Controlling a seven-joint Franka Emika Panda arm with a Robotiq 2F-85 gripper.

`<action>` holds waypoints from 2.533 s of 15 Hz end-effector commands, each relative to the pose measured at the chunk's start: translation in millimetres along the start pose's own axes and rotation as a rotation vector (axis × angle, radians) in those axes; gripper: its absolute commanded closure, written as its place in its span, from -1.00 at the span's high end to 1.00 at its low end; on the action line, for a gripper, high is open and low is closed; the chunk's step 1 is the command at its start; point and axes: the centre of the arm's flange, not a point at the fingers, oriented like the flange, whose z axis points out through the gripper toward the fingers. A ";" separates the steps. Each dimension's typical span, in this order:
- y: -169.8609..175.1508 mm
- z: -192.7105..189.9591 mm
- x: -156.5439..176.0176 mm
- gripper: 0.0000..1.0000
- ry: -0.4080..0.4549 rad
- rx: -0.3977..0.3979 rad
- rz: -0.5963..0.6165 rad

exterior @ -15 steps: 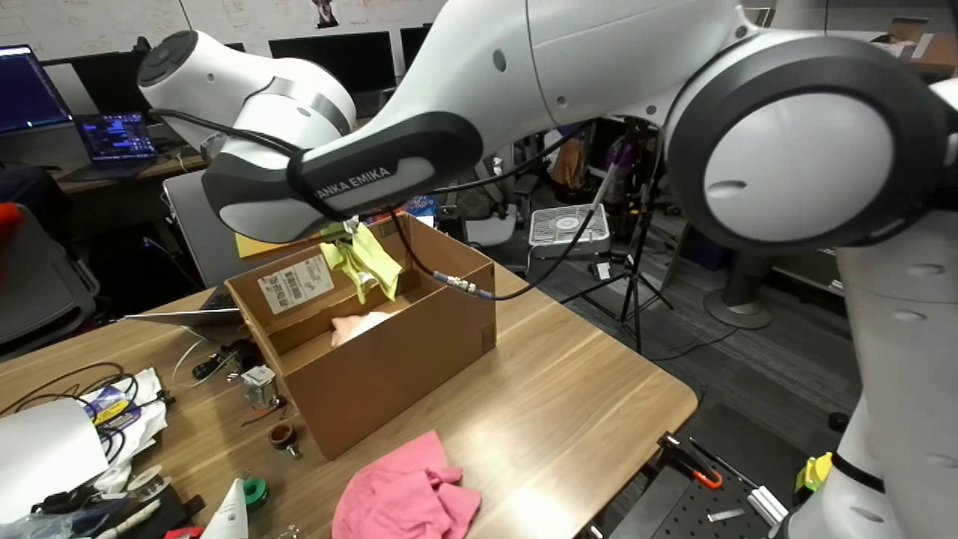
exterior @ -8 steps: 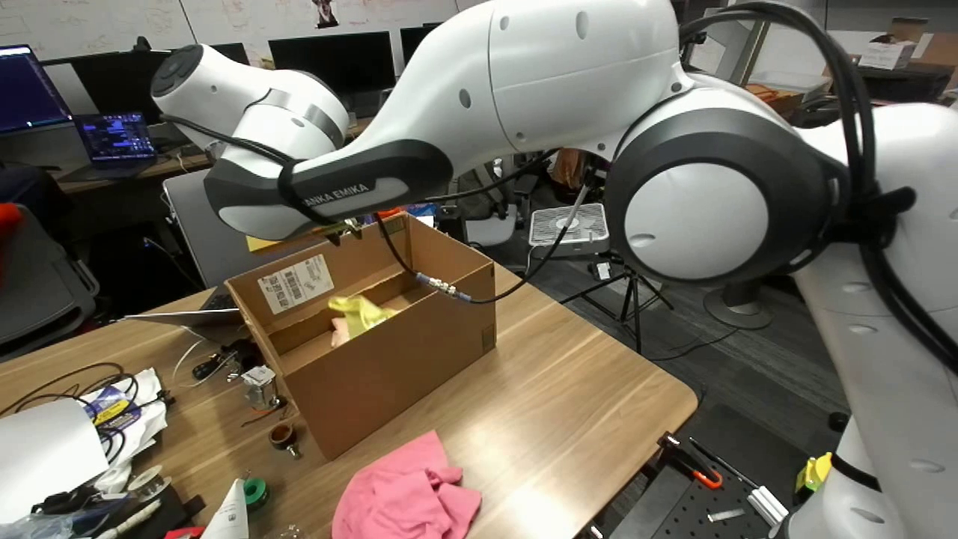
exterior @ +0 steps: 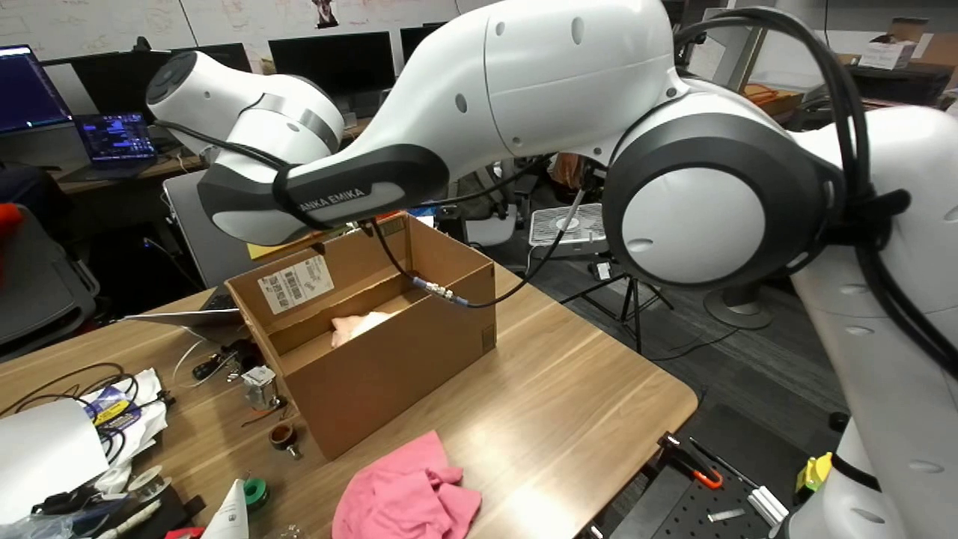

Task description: Put the peach shirt, the green and yellow towels and the pink shirt in the box respectively

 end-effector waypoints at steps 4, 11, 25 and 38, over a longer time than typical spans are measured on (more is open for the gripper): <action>21.3 -25.0 -56.1 1.00 -0.085 0.025 -0.076; 57.1 -49.7 -107.4 1.00 -0.191 0.049 -0.106; 95.5 -2.8 -220.7 1.00 -0.468 0.095 -0.151; 69.5 55.6 -300.2 1.00 -0.471 0.219 -0.242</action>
